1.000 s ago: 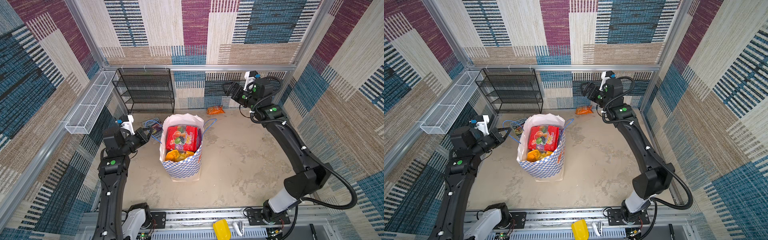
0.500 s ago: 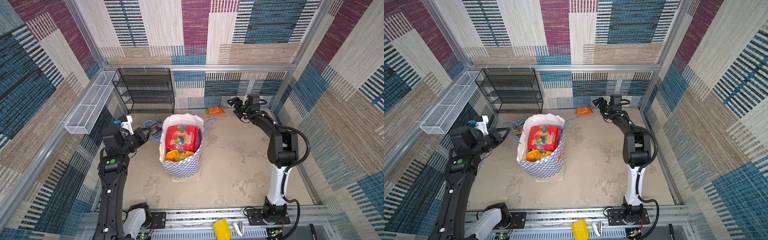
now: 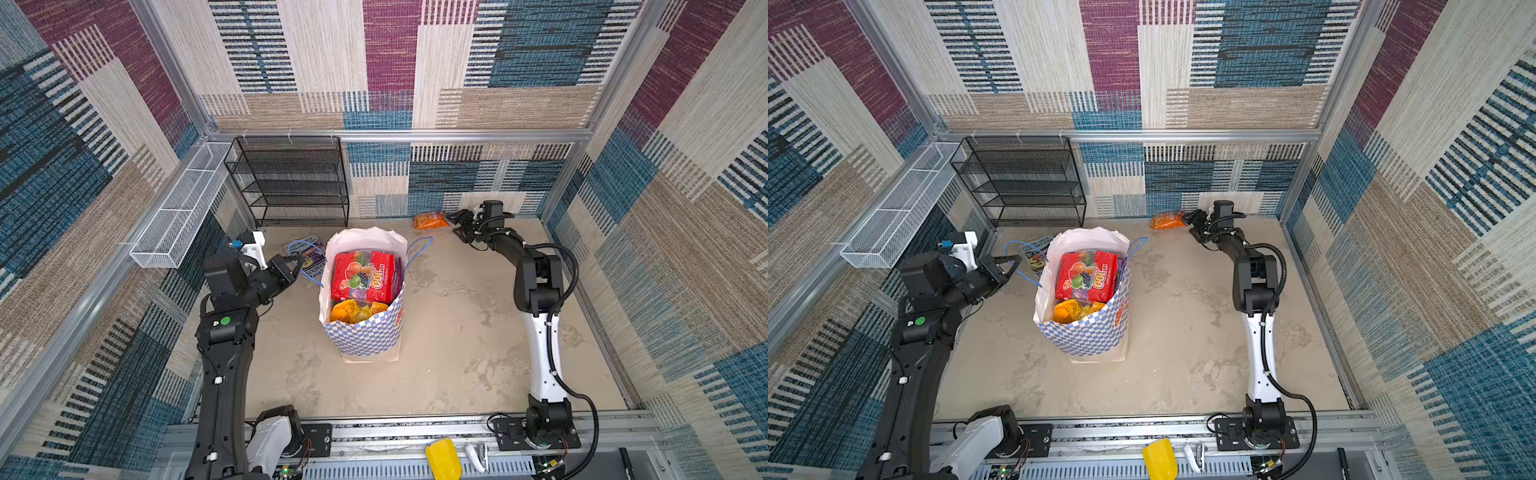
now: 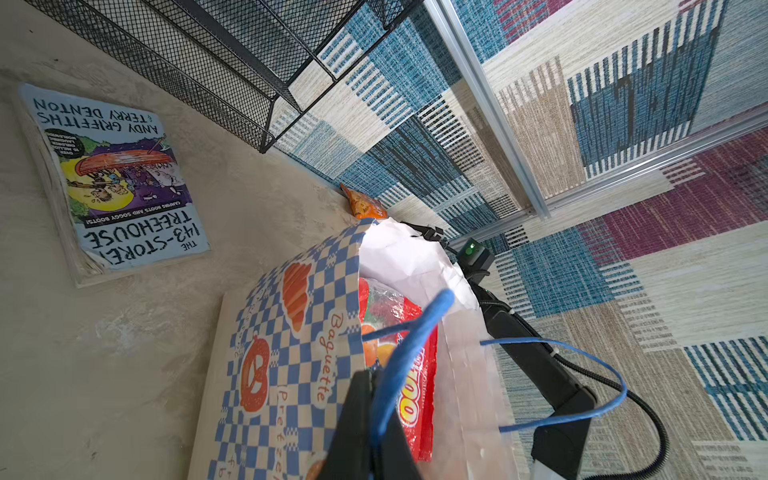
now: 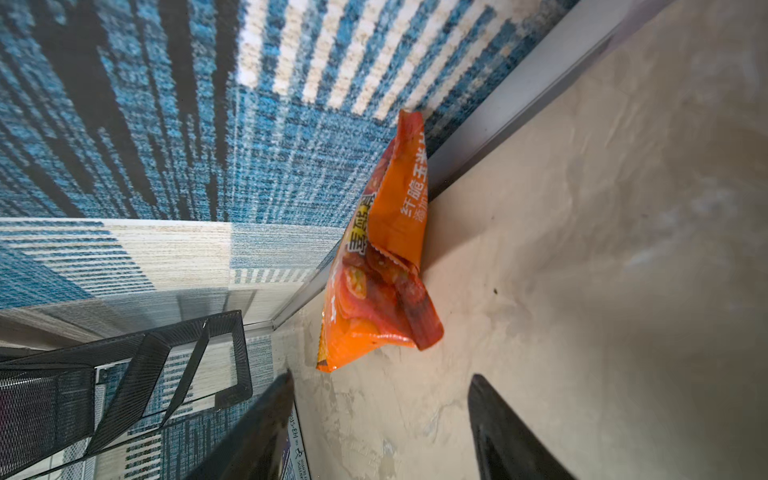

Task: Place the snacks into the paper bag
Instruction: 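Swing the right gripper toward the small orange chip bag and lower onto it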

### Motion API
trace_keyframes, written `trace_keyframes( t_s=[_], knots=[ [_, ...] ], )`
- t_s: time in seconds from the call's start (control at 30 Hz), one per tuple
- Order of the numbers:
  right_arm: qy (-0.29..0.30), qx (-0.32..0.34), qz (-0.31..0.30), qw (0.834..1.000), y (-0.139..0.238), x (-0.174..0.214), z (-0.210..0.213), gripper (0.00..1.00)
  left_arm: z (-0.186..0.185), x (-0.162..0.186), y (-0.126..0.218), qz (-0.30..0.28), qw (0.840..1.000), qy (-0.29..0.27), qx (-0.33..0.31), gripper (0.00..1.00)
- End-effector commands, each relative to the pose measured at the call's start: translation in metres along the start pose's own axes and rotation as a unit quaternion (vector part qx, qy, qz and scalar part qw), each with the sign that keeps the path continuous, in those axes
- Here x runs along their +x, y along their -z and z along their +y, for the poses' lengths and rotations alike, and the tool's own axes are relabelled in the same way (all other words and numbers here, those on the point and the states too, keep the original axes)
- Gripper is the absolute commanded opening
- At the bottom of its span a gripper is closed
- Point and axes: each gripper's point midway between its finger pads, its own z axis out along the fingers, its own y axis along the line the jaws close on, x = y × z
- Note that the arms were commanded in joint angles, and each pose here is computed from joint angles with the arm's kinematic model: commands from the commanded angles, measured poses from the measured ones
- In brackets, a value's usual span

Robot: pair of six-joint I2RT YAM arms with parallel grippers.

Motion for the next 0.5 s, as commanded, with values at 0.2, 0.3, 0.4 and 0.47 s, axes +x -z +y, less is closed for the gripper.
trace_keyframes(
  t_s=[0.2, 0.3, 0.4, 0.47],
  knots=[
    [-0.008, -0.032, 0.014, 0.999, -0.020, -0.003, 0.000, 0.57, -0.003, -0.005, -0.001, -0.007, 1.000, -0.004, 0.009, 0.00],
    [-0.014, -0.036, 0.017, 0.999, -0.025, -0.004, -0.003, 0.53, -0.003, -0.005, -0.001, -0.008, 1.000, -0.004, 0.009, 0.00],
    [-0.020, -0.046, 0.020, 0.999, -0.030, -0.004, -0.004, 0.49, -0.003, -0.005, -0.001, -0.007, 1.000, -0.004, 0.009, 0.00],
    [-0.020, -0.052, 0.019, 0.998, -0.032, -0.006, -0.003, 0.46, -0.003, -0.005, -0.001, -0.007, 1.000, -0.004, 0.009, 0.00]
  ],
)
